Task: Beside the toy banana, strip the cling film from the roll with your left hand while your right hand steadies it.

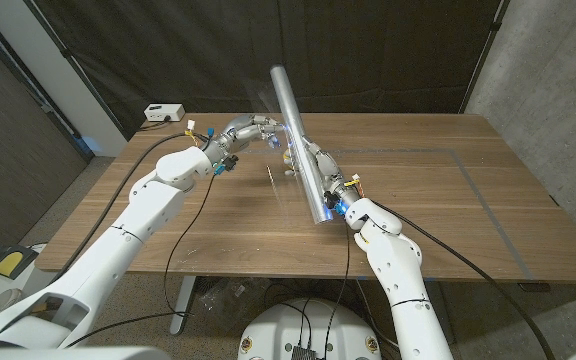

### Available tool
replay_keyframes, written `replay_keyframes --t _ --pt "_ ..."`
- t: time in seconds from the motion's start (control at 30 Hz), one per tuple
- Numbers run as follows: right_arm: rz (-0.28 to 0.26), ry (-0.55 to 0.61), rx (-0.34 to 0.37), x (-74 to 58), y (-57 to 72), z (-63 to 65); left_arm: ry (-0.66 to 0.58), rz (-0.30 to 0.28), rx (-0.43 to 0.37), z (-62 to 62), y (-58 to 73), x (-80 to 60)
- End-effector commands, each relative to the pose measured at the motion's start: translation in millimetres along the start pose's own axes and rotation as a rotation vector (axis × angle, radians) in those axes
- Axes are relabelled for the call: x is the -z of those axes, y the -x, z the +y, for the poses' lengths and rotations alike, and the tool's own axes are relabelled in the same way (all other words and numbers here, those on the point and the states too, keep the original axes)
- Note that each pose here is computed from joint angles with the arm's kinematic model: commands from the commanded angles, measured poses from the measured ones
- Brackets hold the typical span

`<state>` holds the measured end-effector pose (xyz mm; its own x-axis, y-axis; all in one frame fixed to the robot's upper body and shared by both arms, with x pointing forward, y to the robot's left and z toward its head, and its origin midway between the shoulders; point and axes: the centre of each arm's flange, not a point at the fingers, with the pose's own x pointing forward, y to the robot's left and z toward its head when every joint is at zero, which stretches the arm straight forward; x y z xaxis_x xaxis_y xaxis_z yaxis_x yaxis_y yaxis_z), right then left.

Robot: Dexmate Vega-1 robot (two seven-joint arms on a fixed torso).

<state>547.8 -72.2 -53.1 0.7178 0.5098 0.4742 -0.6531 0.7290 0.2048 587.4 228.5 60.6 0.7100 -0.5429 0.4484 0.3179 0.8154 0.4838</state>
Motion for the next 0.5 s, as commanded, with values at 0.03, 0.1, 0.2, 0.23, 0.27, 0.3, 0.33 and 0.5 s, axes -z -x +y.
replay_keyframes --t 0.03,0.1,0.2,0.23,0.27,0.3,0.33,0.5 --pt "0.011 0.018 -0.048 3.2 -2.0 -6.9 -0.063 0.073 0.039 -0.4 2.1 -13.5" --pt "0.014 0.026 -0.066 3.3 -2.7 -7.8 -0.066 0.082 0.05 -0.2 2.3 -17.0" --pt "0.016 0.027 -0.087 3.3 -3.7 -8.4 -0.074 0.087 0.065 0.1 2.9 -22.4" --pt "0.016 0.024 -0.09 3.3 -3.9 -8.6 -0.083 0.088 0.065 0.1 3.5 -24.4" --pt "0.018 0.019 -0.091 3.5 -4.0 -8.9 -0.088 0.086 0.065 0.3 4.4 -26.1" --pt "0.018 0.012 -0.088 3.9 -4.0 -9.4 -0.09 0.083 0.066 0.5 5.4 -27.5" --pt "0.021 0.005 -0.083 4.5 -4.0 -10.2 -0.096 0.083 0.066 0.8 6.8 -29.2" --pt "0.036 -0.045 -0.05 8.2 -2.4 -12.8 -0.153 0.089 0.04 0.5 17.6 -38.7"
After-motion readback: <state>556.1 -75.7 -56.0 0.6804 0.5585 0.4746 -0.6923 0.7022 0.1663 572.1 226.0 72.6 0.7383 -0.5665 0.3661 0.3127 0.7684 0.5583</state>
